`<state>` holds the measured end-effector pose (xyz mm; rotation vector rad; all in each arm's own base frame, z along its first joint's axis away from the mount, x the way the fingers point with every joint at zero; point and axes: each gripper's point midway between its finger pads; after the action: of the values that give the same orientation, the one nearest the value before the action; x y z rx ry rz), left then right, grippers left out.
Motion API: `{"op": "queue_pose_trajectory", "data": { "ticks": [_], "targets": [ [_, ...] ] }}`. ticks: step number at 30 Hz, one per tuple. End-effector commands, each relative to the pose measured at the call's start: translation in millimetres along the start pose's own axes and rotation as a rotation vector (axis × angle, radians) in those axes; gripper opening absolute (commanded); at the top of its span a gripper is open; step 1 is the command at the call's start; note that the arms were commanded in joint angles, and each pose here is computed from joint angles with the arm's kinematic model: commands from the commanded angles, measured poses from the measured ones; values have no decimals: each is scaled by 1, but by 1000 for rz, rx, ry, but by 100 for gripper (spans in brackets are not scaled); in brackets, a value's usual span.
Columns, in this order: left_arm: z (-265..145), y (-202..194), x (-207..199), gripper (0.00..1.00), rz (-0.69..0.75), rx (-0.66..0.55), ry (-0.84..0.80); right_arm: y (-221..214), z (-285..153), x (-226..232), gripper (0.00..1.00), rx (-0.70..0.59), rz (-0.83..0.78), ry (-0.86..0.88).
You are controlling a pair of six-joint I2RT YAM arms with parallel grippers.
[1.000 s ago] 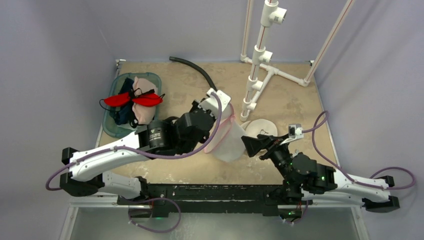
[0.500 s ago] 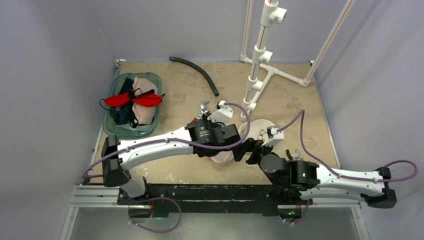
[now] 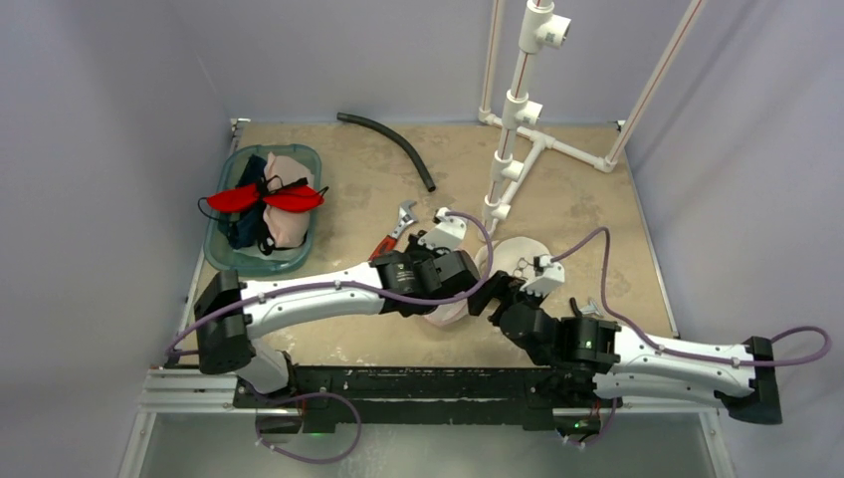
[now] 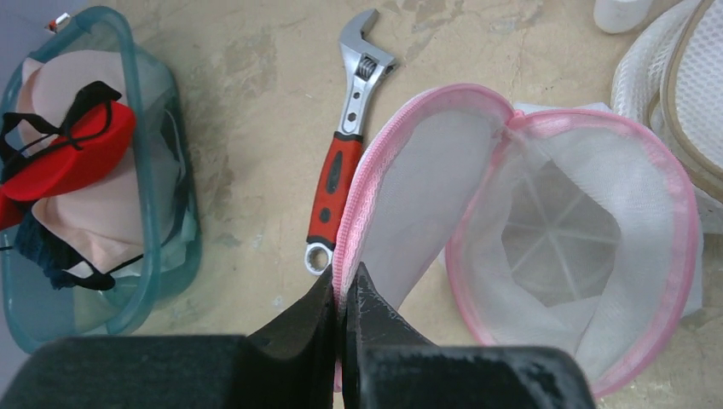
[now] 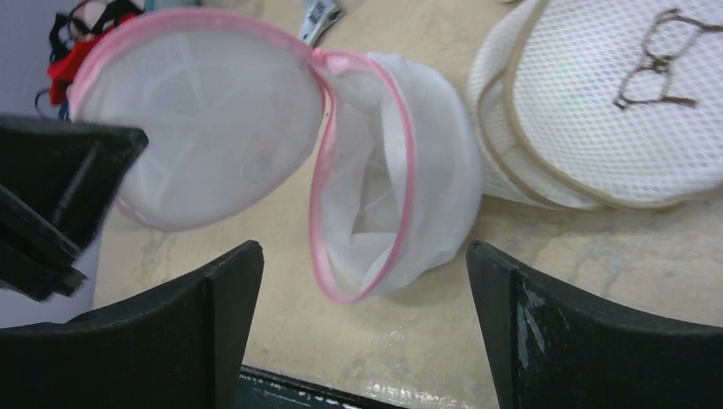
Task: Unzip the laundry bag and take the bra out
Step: Close the laundry bag at the center of the board.
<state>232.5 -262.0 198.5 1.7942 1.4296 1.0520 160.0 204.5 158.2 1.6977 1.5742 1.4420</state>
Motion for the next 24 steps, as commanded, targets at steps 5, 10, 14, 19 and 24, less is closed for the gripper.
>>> {"op": "queue_pose_trajectory", "data": {
  "ticks": [5, 10, 14, 19, 24],
  "targets": [
    [31, -7, -41, 0, 46, -60, -18, 25, -13, -48, 97, -60, 170, -166],
    [31, -18, -59, 12, 127, -102, -14, 38, -18, -56, 97, -92, 155, -205],
    [23, -23, -74, 20, 180, -143, -23, 41, -18, -54, 97, -103, 149, -199],
    [16, -26, -87, 36, 239, -183, -41, 39, -17, -54, 97, -99, 151, -201],
    [14, -32, -96, 53, 247, -171, -93, 41, -20, -56, 97, -103, 169, -192]
  ]
}}
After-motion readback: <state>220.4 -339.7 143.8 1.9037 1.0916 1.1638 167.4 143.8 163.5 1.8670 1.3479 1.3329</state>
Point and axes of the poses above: each gripper's point midway between its finger pads, its own z axis out along the fingers, its own x axis along the line the jaws close on, y = z × x, and after that the axes turned 12 degrees about -z, right-handed
